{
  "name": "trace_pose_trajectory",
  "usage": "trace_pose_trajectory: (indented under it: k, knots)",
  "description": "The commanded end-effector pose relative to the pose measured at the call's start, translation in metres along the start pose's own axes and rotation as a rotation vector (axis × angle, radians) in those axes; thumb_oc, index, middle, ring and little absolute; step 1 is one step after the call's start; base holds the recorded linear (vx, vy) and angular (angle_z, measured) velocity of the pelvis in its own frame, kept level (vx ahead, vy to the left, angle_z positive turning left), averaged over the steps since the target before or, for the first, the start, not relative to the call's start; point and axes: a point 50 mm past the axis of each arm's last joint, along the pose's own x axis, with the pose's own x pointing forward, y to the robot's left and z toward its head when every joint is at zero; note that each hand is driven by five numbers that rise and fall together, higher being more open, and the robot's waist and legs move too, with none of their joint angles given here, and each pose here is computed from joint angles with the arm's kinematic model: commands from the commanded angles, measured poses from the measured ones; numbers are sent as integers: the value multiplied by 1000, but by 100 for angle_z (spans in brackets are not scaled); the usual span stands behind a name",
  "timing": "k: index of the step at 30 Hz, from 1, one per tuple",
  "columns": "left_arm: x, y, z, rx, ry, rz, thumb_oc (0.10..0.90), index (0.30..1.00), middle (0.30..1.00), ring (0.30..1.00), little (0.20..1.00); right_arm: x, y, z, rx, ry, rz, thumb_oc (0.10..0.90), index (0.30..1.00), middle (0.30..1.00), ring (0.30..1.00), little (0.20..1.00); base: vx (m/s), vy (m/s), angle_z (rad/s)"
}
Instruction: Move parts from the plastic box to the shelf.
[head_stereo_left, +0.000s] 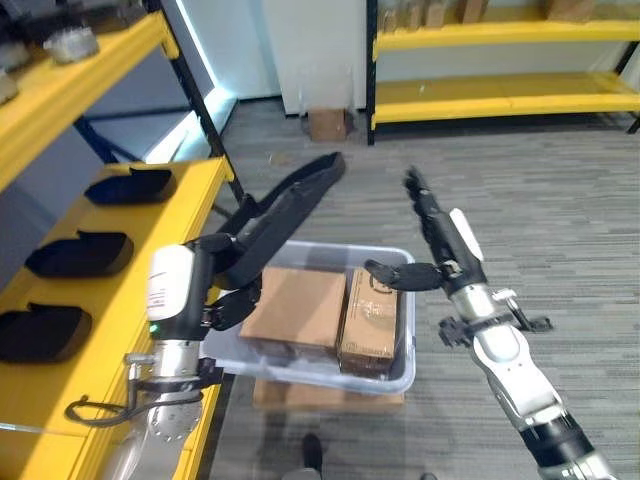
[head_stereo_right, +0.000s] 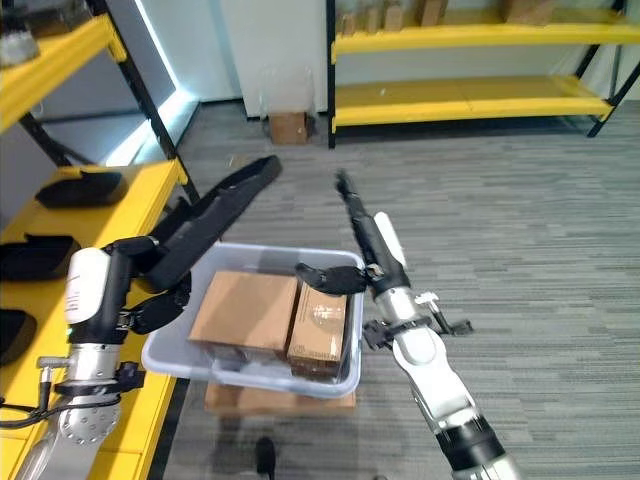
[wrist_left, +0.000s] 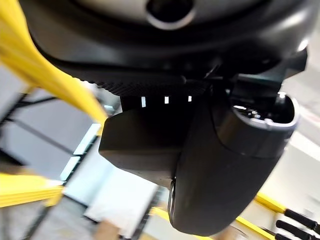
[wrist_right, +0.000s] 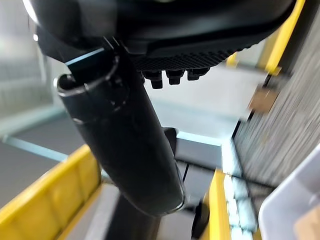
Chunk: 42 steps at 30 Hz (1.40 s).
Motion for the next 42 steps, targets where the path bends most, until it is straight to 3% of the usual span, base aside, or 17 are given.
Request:
trace_pose_trajectory:
  k: [1,6,11,19,42]
  knots:
    - [42,56,45,-12,-342,292,400,300,300,300,300,36,-4,83,17,-456,-35,900,1000,1000,1000,1000,-165,-115,110]
    - [56,53,66,-94,-448,289,400,300,300,300,300,26,-22,73,-45,-417,-115,900,1000,1000,1000,1000,-120,-114,177]
    - [57,42,71,-160,-452,244,400,300,300,300,300,-11,-35,47,-12,-285,-185,900,1000,1000,1000,1000,-25,153,155]
    - [55,42,75,-97,-489,219,400,300,300,300,300,-39,-50,36,10,-211,-283,900,1000,1000,1000,1000,10,279,51]
    - [43,49,53,62,-382,225,400,300,300,300,300,-53,-39,12,43,-70,-311,900,1000,1000,1000,1000,5,176,27]
